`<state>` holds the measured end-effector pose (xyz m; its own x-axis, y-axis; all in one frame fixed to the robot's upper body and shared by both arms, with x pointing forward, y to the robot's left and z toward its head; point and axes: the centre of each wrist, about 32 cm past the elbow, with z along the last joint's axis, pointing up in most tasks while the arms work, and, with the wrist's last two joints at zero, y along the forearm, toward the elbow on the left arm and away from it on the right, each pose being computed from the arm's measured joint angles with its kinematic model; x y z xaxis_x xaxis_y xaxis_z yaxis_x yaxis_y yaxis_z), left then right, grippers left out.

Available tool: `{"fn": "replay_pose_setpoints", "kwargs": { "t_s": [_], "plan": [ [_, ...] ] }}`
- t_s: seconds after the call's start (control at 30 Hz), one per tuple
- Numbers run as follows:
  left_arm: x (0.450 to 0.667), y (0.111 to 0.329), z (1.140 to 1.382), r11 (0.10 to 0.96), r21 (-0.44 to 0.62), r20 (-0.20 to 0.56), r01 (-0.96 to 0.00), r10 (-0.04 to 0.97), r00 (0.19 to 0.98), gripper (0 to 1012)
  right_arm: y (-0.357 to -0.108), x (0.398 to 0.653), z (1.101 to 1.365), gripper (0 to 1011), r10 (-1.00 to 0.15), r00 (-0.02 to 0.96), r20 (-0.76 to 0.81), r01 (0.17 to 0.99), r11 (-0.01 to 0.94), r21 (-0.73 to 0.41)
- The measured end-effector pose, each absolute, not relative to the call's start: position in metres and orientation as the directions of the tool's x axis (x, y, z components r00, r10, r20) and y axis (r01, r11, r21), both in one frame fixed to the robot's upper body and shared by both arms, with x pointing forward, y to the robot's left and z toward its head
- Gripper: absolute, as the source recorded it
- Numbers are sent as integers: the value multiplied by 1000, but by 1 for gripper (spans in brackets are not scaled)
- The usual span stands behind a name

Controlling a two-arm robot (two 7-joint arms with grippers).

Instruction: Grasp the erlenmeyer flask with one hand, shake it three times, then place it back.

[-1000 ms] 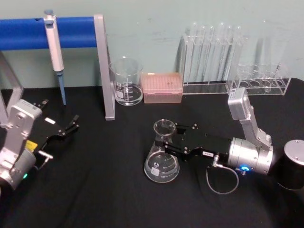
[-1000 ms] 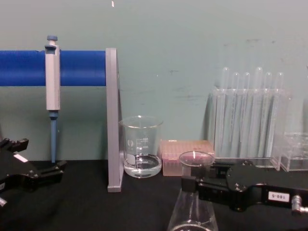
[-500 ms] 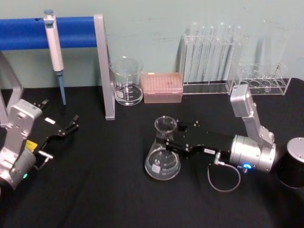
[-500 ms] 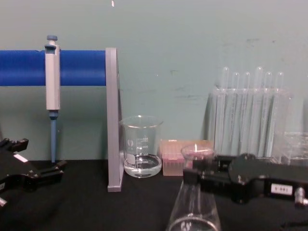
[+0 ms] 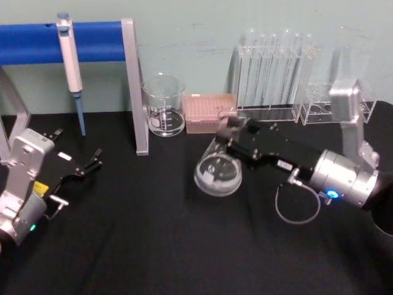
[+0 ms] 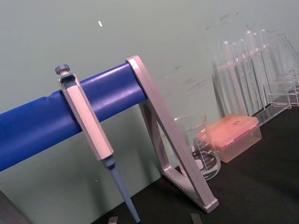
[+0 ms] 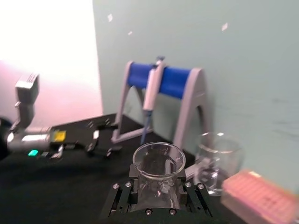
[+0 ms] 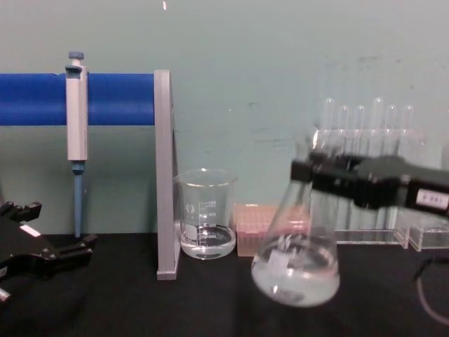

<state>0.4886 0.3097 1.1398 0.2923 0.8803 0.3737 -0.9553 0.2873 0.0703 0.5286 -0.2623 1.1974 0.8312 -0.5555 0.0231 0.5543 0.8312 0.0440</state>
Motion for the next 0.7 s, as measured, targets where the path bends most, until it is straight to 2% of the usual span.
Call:
{"fn": "replay_pose_setpoints", "kwargs": {
  "t_s": [0.3, 0.53, 0.7],
  "plan": [
    [489, 310, 1140, 287, 70, 374, -955, 880, 292, 1001, -262, 511, 1215, 448, -685, 729, 20, 680, 726, 102],
    [489, 310, 1140, 287, 70, 374, -955, 880, 292, 1001, -258, 493, 1221, 449, -815, 577, 42, 809, 578, 108],
    [489, 310, 1140, 287, 70, 374, -955, 880, 292, 1001, -258, 485, 1222, 449, -871, 488, 55, 865, 492, 104]
  ]
}}
